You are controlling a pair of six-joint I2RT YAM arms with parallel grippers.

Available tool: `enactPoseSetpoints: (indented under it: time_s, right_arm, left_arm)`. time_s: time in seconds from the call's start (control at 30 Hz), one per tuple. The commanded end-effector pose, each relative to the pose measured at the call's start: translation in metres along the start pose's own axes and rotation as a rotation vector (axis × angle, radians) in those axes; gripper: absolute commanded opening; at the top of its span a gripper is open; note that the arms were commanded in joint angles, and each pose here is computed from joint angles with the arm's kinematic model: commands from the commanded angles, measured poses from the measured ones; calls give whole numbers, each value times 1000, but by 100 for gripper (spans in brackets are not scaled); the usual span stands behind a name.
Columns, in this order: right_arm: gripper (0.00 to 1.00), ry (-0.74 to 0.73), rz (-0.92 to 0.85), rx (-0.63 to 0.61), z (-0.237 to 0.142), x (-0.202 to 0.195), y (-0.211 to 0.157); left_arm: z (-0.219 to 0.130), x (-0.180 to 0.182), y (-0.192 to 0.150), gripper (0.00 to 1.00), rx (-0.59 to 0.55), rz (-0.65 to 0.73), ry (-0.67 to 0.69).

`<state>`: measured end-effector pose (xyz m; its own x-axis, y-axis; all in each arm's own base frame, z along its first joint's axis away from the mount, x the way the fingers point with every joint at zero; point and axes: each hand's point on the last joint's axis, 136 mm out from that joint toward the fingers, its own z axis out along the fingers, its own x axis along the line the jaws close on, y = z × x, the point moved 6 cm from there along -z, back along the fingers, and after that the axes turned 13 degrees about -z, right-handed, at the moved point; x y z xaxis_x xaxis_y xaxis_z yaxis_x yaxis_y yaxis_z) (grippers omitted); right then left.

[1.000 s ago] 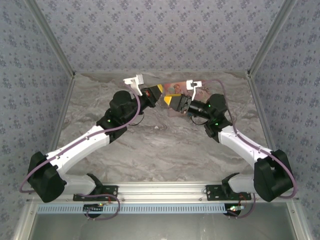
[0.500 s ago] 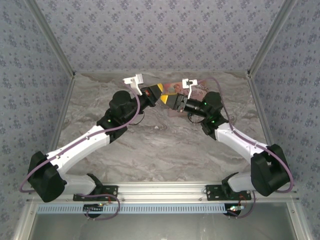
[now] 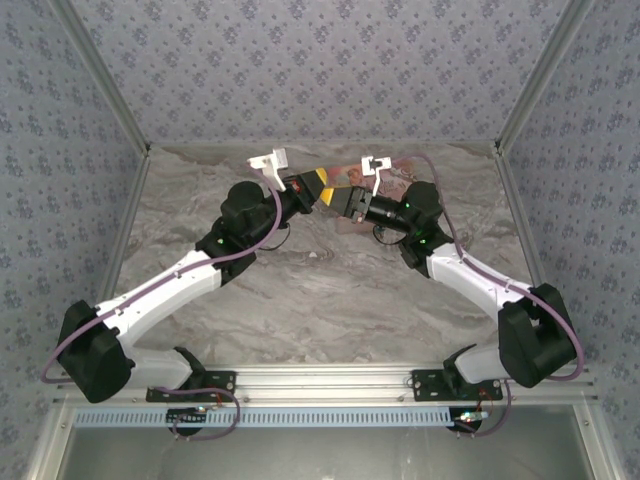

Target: Unlock the padlock with the key

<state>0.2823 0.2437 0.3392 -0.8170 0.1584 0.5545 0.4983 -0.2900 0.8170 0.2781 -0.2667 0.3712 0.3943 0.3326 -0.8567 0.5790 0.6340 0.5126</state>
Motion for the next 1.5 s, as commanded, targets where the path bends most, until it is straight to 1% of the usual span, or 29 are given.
enactPoseSetpoints:
  time_s: [0.0, 0.23, 0.33, 0.37, 0.43, 0.6, 0.7, 0.77, 0.8, 0.9, 1.0, 1.1, 1.27, 1.37, 1.47]
  right_arm:
    - [16, 29, -38, -36, 4, 9, 14]
    - [2, -3, -21, -27, -1, 3, 9]
    - [0, -43, -22, -16, -7, -2, 5]
    - [0, -64, -29, -4, -10, -3, 2]
    - [0, -114, -46, 40, -17, -5, -5]
    - [0, -295, -128, 203, -43, -11, -27]
    - [0, -400, -147, 280, -64, -15, -38]
    - [0, -492, -173, 350, -78, -19, -46]
    - [0, -537, -182, 389, -84, -20, -50]
    - [0, -647, -207, 510, -101, -23, -62]
    - [0, -710, -216, 568, -113, -24, -69]
    - [0, -738, -213, 576, -121, -24, -73]
    - [0, -750, -206, 570, -127, -22, -75]
    - [0, -756, -206, 573, -129, -21, -75]
    - [0, -765, -207, 573, -131, -21, -75]
  left_arm:
    - [1, -6, -1, 0, -1, -12, -42]
    - [-2, -4, 1, 0, -19, -9, -28]
    - [-5, -4, 3, 0, -27, 3, -10]
    - [-6, -3, 4, 6, -31, 9, 5]
    - [-8, 0, 7, 21, -34, 24, 37]
    - [-15, 14, 16, 59, -31, 66, 145]
    - [-15, 37, 20, 84, -14, 61, 261]
    - [-11, 60, 21, 96, 18, 45, 350]
    - [-8, 69, 20, 99, 40, 35, 371]
    - [11, 95, 13, 99, 138, -14, 410]
    - [37, 117, 0, 99, 244, -37, 446]
    - [63, 144, -15, 99, 326, -64, 503]
    - [99, 189, -36, 99, 388, -128, 567]
    - [112, 210, -47, 99, 419, -155, 605]
    - [118, 227, -59, 99, 454, -198, 636]
